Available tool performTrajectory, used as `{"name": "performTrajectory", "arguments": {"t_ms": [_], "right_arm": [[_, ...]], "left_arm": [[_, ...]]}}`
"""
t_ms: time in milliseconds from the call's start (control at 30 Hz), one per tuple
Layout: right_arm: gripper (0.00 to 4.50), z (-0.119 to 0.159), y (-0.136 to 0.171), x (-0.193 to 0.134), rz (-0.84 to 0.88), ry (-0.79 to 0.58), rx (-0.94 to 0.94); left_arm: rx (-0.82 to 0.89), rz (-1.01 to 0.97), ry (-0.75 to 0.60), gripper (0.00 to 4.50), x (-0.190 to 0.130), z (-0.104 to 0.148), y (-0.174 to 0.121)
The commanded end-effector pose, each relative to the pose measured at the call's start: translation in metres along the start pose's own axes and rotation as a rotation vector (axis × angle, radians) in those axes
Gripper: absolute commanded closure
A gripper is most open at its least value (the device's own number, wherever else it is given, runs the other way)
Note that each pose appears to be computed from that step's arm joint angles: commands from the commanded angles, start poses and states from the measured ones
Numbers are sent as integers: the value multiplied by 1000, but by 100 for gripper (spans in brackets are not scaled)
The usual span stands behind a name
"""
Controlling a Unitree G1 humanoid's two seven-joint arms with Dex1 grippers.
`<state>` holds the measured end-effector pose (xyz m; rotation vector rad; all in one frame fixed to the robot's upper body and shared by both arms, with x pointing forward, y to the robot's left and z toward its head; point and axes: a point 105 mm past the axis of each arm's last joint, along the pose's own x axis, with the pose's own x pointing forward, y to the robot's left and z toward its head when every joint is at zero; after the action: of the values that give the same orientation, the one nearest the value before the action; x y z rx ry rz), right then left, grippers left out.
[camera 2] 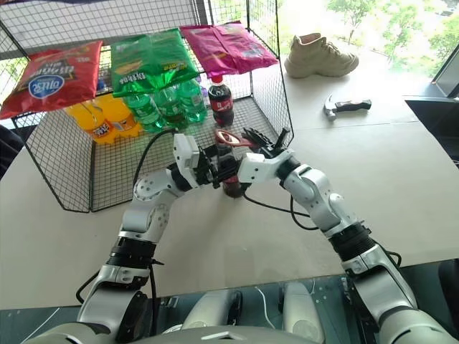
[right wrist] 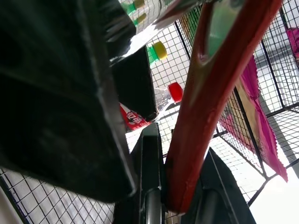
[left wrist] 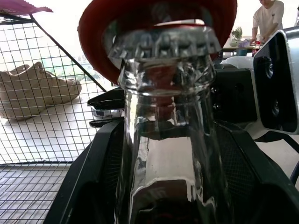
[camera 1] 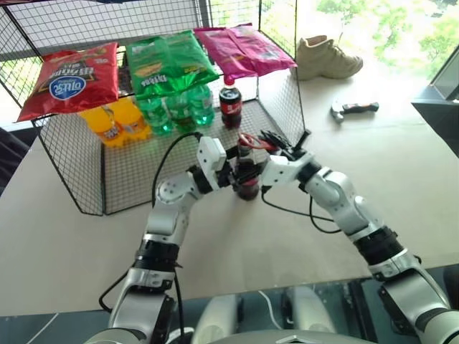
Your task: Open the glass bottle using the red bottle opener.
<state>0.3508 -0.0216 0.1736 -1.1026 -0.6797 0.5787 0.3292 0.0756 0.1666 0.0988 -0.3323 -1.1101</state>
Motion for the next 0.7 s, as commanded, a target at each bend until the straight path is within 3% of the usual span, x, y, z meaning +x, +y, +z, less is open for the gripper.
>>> {"name": "performTrajectory", "arguments": {"t_ms": [33,233,700], "right_arm": [[450,26,25,7,93,-102,-33],[450,28,19,6,110,-135,-61],[450,6,-26,7,178,-207,-310]], "left_arm": [[-1,-15,-10,225,6,2,-3],[-7,-10,-9,225,6,1,-2],[-24,-10,-3,225,7,-6,-1]]}}
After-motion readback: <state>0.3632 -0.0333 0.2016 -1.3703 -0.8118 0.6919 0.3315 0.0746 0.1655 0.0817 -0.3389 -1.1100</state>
